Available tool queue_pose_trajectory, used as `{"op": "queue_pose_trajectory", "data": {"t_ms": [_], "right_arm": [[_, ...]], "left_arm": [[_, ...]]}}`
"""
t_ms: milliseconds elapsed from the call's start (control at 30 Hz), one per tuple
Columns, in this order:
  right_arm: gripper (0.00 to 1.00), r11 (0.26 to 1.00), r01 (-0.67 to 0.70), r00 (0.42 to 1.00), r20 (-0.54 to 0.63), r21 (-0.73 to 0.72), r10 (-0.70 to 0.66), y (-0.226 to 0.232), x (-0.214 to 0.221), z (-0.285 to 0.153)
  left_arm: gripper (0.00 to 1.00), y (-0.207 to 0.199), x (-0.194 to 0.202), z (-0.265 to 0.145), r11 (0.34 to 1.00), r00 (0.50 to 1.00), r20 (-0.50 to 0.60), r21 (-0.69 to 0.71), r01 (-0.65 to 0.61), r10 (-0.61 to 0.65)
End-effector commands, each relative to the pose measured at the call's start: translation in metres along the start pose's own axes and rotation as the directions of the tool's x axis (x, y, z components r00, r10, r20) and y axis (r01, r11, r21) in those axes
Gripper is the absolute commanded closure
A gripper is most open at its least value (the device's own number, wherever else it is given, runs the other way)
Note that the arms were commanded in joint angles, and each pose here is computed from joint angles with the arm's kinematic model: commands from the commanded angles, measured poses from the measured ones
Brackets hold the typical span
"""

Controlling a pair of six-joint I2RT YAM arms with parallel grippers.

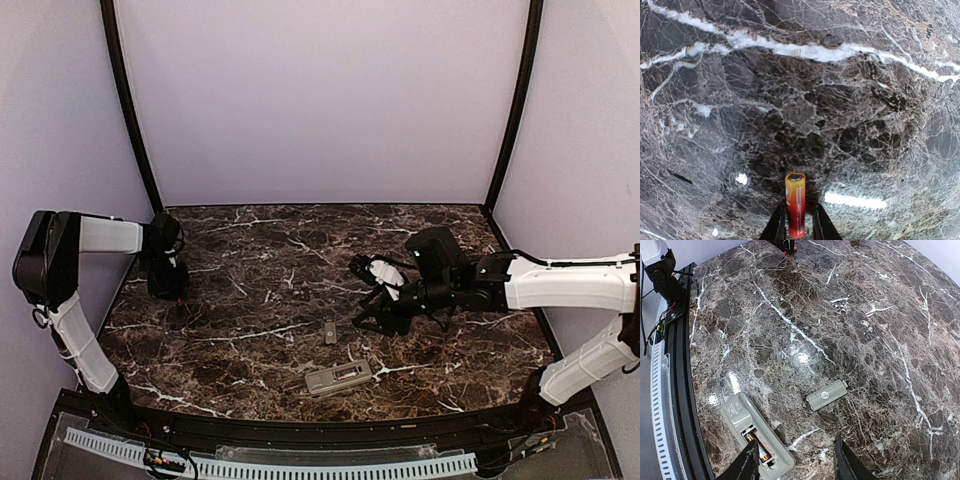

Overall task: Load the batteries into the remote control
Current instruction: Pick up the battery from the center of the board, then place the battery in the battery compartment.

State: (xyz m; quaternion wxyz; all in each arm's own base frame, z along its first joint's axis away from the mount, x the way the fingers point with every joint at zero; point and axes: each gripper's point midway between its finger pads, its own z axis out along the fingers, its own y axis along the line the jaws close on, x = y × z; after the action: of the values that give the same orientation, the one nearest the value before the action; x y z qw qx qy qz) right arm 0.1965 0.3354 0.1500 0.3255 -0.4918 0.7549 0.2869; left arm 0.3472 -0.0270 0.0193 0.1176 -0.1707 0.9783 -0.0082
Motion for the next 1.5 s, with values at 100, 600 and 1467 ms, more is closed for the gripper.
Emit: {"op": "queue_pose_trajectory", "data": {"t_ms": [100, 600, 1467], "right_arm": [[0.53, 1.0, 0.012, 0.999, 0.032, 0.026, -0.013, -0.003, -0.009, -0.01], [0.53, 0.987, -0.135, 0.99, 0.056, 0.081, 0.131, -0.031, -0.01, -0.023], [0.54, 0.905, -0.416, 0.909, 0.069, 0.084, 0.411, -0.058, 0.026, -0.03]], "left_arm": [[0.99, 0.004, 0.015, 0.0, 1.0, 0.998, -0.059, -0.008, 0.011, -0.011], [1.0, -0.128, 0.041, -0.115, 0.814, 0.811, 0.243, 0.113, -0.569, 0.533], [1.0, -0.297, 0.294, -0.128, 0.172, 0.195, 0.028, 0.357, -0.918, 0.98]]}}
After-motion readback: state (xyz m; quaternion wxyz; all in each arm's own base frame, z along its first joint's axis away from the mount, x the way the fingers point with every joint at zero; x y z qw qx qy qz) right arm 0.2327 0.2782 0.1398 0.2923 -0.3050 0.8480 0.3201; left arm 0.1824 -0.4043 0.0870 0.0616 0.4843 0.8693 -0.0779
